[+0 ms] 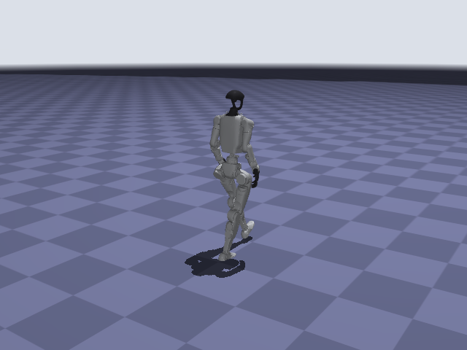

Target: Walk run

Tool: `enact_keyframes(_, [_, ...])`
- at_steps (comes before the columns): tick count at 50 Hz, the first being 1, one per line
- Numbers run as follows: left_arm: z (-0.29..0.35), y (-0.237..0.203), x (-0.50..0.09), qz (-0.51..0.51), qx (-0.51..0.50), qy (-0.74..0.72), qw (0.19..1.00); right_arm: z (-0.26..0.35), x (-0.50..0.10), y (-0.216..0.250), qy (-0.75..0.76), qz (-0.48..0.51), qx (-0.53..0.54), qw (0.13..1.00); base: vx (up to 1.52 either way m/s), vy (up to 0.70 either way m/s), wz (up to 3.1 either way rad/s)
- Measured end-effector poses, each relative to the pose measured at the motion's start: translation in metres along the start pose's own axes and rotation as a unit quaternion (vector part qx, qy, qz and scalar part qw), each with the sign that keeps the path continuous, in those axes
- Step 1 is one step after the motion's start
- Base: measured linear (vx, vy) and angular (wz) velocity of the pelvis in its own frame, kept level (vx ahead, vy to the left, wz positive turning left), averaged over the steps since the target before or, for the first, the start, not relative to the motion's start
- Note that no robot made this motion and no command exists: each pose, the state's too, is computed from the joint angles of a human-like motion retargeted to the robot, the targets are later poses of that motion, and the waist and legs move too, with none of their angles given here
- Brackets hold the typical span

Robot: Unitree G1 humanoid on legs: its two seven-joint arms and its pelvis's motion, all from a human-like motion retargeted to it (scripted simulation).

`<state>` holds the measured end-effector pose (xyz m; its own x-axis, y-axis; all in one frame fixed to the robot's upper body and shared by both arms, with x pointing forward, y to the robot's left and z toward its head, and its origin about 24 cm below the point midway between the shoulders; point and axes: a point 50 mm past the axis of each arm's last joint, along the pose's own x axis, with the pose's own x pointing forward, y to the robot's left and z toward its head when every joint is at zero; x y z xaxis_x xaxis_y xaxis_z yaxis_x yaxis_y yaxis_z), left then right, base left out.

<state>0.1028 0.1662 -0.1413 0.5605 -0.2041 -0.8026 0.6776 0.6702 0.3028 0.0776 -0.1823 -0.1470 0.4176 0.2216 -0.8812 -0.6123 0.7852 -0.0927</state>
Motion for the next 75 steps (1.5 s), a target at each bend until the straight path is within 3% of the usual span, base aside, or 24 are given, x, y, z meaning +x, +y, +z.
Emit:
enact_keyframes(10, [-0.002, 0.014, 0.001, -0.002, -0.037, 0.000, 0.999, -0.009, 0.003, 0.032, 0.000, -0.009, 0.075, 0.997, 1.11, -0.27, -0.37])
enact_keyframes(15, [-0.016, 0.020, 0.001, -0.065, 0.048, 0.060, 0.995, 0.006, 0.005, 0.015, -0.026, -0.068, 0.041, 0.997, 1.04, -0.12, -0.05])
enact_keyframes(24, [-0.012, -0.008, 0.001, -0.130, 0.114, 0.048, 0.984, 0.016, -0.010, -0.013, -0.122, -0.205, 0.126, 0.963, 0.88, -0.13, 0.81])
enact_keyframes(33, [-0.022, -0.006, -0.001, -0.151, 0.116, 0.075, 0.979, 0.019, -0.004, 0.000, -0.083, -0.126, 0.017, 0.988, 0.93, -0.44, 0.30])
enact_keyframes(40, [-0.024, -0.013, -0.004, -0.151, 0.101, 0.077, 0.980, 0.025, -0.006, -0.003, -0.128, -0.171, 0.135, 0.967, 0.98, -0.54, 0.87])
enact_keyframes(47, [-0.018, 0.007, -0.001, -0.070, 0.095, 0.058, 0.991, 0.028, 0.001, -0.017, -0.075, -0.110, 0.016, 0.991, 0.82, -0.51, -0.31])
enact_keyframes(55, [-0.007, 0.009, -0.002, 0.034, 0.000, -0.001, 0.999, 0.032, -0.001, -0.020, -0.098, -0.096, -0.014, 0.990, 0.77, -0.32, -1.22])
enact_keyframes(63, [-0.009, 0.008, -0.001, -0.003, 0.042, 0.024, 0.999, 0.014, 0.002, -0.011, -0.041, -0.060, -0.015, 0.997, 0.90, -0.23, 0.02])
enact_keyframes(69, [-0.012, 0.009, -0.002, 0.015, -0.026, 0.027, 0.999, 0.003, 0.000, 0.013, -0.037, -0.043, 0.034, 0.998, 1.11, -0.21, -0.85])
enact_keyframes(75, [-0.016, 0.030, 0.000, -0.017, 0.004, 0.041, 0.999, 0.027, 0.009, 0.006, -0.061, -0.060, -0.003, 0.996, 0.95, -0.40, 0.12])
